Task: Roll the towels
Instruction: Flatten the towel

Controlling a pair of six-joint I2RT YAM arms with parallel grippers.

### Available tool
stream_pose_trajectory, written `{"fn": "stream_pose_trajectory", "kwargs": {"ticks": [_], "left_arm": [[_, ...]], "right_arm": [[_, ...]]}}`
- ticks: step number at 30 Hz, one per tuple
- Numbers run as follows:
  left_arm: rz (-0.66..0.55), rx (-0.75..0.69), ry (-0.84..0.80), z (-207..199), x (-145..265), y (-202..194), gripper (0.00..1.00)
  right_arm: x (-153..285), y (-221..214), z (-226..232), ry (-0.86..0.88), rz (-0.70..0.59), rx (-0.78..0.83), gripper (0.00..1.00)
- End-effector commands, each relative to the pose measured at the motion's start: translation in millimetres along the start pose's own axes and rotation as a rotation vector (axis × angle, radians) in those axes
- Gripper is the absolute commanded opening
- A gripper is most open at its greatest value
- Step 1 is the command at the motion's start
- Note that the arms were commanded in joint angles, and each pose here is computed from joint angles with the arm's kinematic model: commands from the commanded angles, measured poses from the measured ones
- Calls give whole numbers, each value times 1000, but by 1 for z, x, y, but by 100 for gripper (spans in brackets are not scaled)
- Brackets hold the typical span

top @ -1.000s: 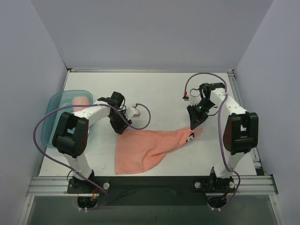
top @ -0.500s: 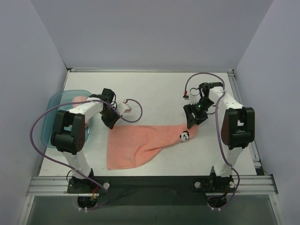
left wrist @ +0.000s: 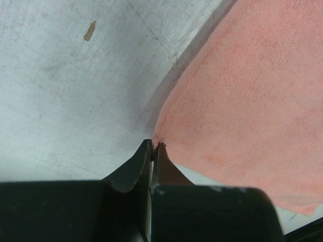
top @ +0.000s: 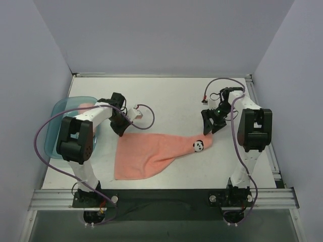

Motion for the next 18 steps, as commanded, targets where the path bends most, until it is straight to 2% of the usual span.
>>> {"fn": "stream_pose_trajectory", "kwargs": {"ticks": [1,3,4,6,7,10,15,18], "left_arm": [[-11,-1,0,2,8,7,0],[-10,2,1,2,9,7,0],[-11,5,3,2,9,7,0],[-16,11,6,3,11,8,0],[-24,22,11,4,13,10,0],[-71,60,20,8,23,18,0],[-215,129,36,17,58,39,0],[-321,149,64,22,88,54,0]], "right_arm": [[-5,4,6,77,14,-21,61],[-6,3,9,108,18,-33,54],[-6,2,11,128,13,-36,42],[-5,-2,15,155,20,-38,29],[0,-3,18,166,7,-35,18],[12,-7,27,175,-6,-24,0],[53,-10,26,126,-110,-37,0],[87,-5,32,40,-207,7,0]]}}
Point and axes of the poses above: each gripper's point midway between its finger pads, its own x axis back along the fingers, its own z axis along the line the jaws close on, y = z × x, the point moved 7 cm from there along x, back along the fingers
